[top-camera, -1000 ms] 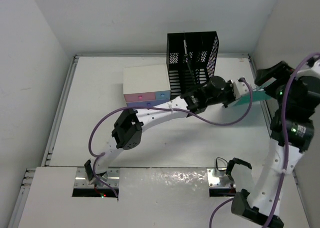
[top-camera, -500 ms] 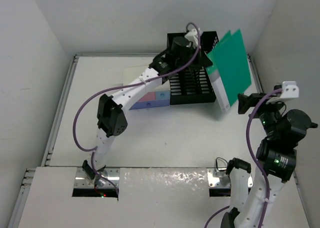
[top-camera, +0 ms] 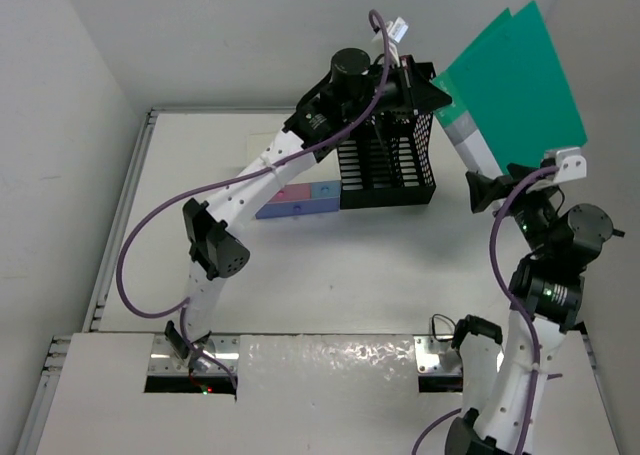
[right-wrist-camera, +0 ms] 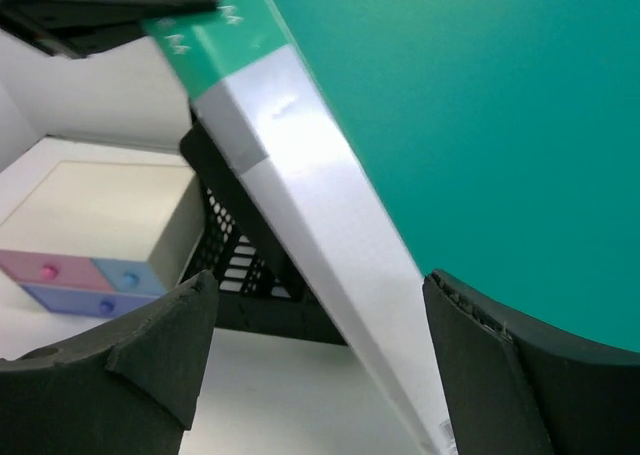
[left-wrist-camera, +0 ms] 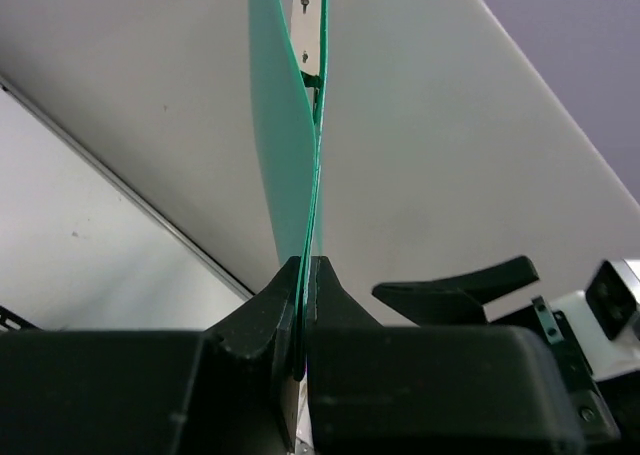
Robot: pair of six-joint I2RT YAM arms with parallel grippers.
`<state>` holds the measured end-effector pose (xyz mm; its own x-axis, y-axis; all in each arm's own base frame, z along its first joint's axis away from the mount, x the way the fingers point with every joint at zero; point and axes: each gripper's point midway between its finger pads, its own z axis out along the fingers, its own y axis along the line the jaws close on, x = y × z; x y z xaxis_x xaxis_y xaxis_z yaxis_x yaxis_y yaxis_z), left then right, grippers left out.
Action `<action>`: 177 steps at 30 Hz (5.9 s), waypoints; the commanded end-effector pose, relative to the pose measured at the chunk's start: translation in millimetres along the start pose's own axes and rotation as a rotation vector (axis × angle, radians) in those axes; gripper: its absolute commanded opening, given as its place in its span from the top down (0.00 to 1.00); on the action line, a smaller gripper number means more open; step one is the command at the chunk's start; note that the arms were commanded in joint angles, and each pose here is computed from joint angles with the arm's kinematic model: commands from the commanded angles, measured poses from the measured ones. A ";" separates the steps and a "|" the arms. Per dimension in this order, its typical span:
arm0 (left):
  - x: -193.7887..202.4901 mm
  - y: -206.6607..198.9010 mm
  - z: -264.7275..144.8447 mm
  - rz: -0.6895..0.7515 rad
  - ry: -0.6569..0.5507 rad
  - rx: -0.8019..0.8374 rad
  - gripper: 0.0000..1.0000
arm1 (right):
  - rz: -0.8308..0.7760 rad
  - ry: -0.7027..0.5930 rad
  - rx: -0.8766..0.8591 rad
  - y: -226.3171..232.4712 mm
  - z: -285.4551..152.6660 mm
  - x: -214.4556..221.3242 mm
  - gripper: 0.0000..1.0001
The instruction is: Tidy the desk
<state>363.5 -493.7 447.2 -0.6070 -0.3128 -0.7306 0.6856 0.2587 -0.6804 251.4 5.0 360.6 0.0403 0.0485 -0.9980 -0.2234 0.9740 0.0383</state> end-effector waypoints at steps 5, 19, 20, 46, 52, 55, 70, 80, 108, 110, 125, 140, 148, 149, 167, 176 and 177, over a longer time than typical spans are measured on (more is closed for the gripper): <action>-51.9 -20.1 -16.0 0.094 -0.144 0.036 1.00 | -0.121 -0.021 0.041 -19.5 32.4 -44.6 0.17; -72.0 7.1 -26.0 0.117 -0.161 0.004 1.00 | -0.566 -0.063 0.125 56.5 81.6 9.0 0.06; -71.7 8.8 -27.2 0.118 -0.156 -0.001 1.00 | -0.575 -0.059 0.152 53.2 85.1 10.7 0.07; -52.5 -9.6 -68.1 0.139 -0.045 -0.018 1.00 | -0.714 -0.003 0.677 -10.6 118.8 14.6 0.61; -43.8 -27.5 -75.8 0.273 0.001 0.091 0.60 | -0.635 -0.010 0.715 -18.8 110.1 12.8 1.00; -54.4 -31.6 -89.5 0.462 -0.021 0.066 0.00 | -0.558 -0.021 0.719 -29.2 101.1 12.0 1.00; -157.3 62.1 -291.3 1.032 -0.105 -0.884 0.00 | -0.152 -0.378 0.043 54.9 108.6 -82.0 1.00; -146.2 160.3 -378.9 0.902 -0.046 -1.090 0.00 | -0.042 -0.407 0.098 37.8 137.4 -65.9 1.00; -124.9 223.2 -411.8 0.800 0.003 -1.196 0.00 | -0.033 -0.556 -0.019 12.6 189.9 12.4 1.00; -123.4 225.0 -412.9 0.792 0.007 -1.203 0.01 | -0.051 -0.546 -0.031 13.7 194.4 26.2 1.00; -103.3 243.3 -419.7 0.736 0.059 -1.240 0.00 | -0.047 -0.404 -0.014 3.2 220.1 138.9 1.00; -82.2 256.3 -438.5 0.721 0.092 -1.309 0.00 | 0.103 0.038 0.351 -44.6 158.7 149.7 0.01; -6.5 298.3 -511.3 0.554 0.157 -1.382 0.01 | 0.160 0.575 0.761 -91.7 7.8 235.0 0.01; -2.0 302.1 -525.0 0.542 0.149 -1.407 0.01 | 0.189 0.619 0.782 -91.9 -14.2 260.8 0.01; 126.1 330.3 -552.1 0.472 0.310 -1.369 0.01 | 0.264 0.509 0.844 -77.0 -79.6 262.3 0.01; 129.6 329.2 -552.8 0.481 0.300 -1.368 0.00 | 0.252 0.523 0.819 -75.4 -77.6 270.8 0.01; 129.2 328.9 -552.9 0.486 0.300 -1.368 0.00 | 0.251 0.527 0.818 -75.1 -77.9 271.4 0.01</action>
<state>279.5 57.7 84.3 -0.6667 0.2054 -0.7165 0.0530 0.9719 0.2293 198.6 -74.3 81.4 -0.4028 0.3708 -0.8368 0.5957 0.8003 0.0679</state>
